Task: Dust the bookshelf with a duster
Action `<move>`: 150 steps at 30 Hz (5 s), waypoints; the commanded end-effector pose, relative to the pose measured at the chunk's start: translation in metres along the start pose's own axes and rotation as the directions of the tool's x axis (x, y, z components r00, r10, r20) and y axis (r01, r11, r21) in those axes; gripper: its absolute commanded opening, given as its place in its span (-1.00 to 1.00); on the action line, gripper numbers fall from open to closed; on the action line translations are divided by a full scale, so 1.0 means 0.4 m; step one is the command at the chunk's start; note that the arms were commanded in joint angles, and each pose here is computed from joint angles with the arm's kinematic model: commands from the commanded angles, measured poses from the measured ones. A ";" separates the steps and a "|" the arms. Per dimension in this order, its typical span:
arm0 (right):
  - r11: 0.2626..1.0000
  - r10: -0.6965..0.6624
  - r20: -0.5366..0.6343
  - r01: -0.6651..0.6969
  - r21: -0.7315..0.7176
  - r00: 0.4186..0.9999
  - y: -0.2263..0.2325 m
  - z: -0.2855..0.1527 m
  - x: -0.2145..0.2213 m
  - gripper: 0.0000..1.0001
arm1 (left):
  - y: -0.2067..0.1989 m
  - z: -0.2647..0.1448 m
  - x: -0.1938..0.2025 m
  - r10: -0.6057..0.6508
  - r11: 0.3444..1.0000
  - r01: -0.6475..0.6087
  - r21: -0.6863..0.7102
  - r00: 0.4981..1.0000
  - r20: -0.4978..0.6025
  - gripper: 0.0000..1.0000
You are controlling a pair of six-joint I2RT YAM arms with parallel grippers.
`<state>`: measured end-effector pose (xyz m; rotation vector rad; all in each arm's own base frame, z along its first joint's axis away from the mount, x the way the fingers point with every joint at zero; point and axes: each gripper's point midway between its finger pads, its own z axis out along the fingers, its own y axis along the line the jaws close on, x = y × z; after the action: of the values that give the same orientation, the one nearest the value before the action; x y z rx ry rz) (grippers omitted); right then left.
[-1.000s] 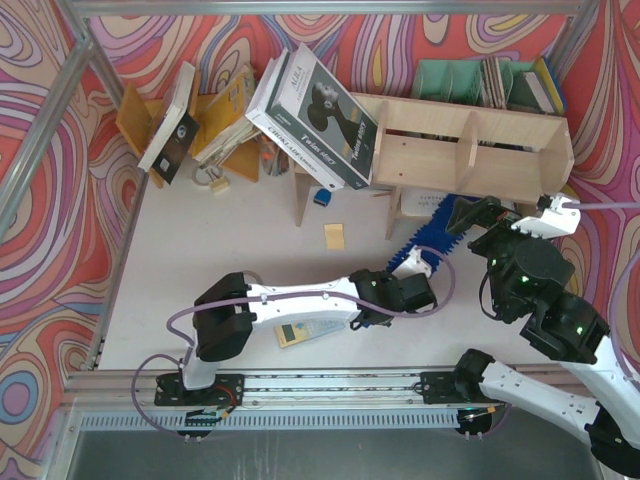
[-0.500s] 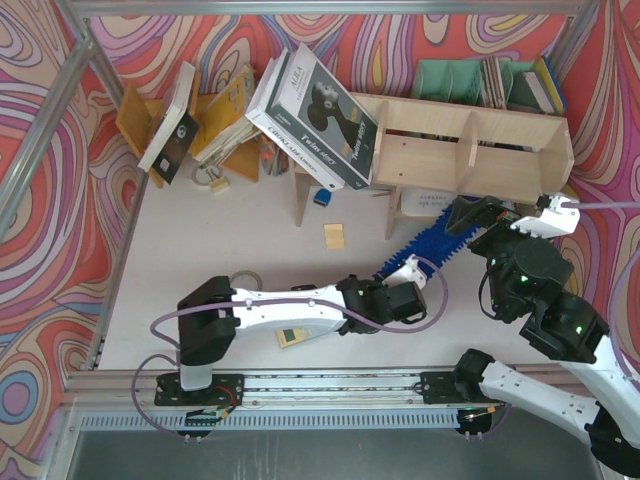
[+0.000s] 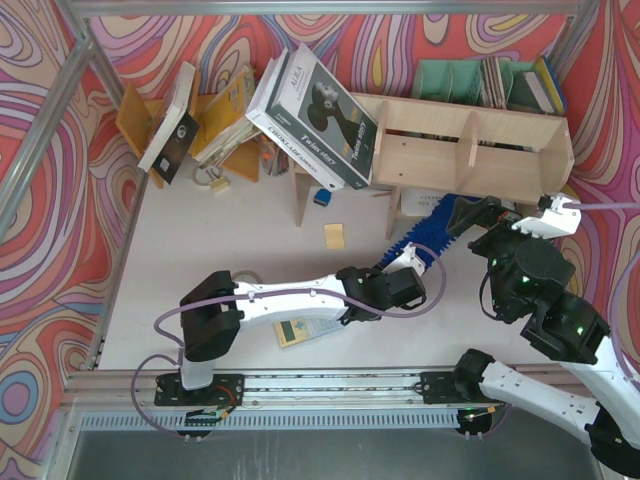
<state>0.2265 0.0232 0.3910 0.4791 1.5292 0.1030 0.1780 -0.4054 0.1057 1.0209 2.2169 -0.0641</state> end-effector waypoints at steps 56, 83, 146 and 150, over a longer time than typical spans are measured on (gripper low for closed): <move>1.000 0.026 0.048 -0.026 -0.001 0.999 0.000 -0.009 -0.065 0.97 | 0.062 -0.080 -0.224 0.358 0.929 -0.366 -0.048 0.861 0.362 -1.00; 1.000 0.017 0.047 -0.017 0.011 0.999 -0.011 -0.008 -0.050 0.97 | 0.058 -0.025 -0.168 0.431 0.899 -0.433 -0.067 0.849 0.306 -1.00; 1.000 0.013 0.039 -0.013 0.001 0.999 0.005 0.000 -0.041 0.97 | 0.058 -0.099 0.183 0.370 0.929 -0.370 0.004 0.929 0.022 -1.00; 1.000 0.013 0.036 -0.013 0.001 0.999 0.007 0.001 -0.040 0.97 | 0.036 -0.079 0.193 0.360 0.932 -0.360 0.029 0.933 0.000 -1.00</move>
<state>0.2244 0.0184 0.4041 0.4767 1.5028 0.0933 0.1378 -0.3283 0.0981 1.4703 1.9549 0.0910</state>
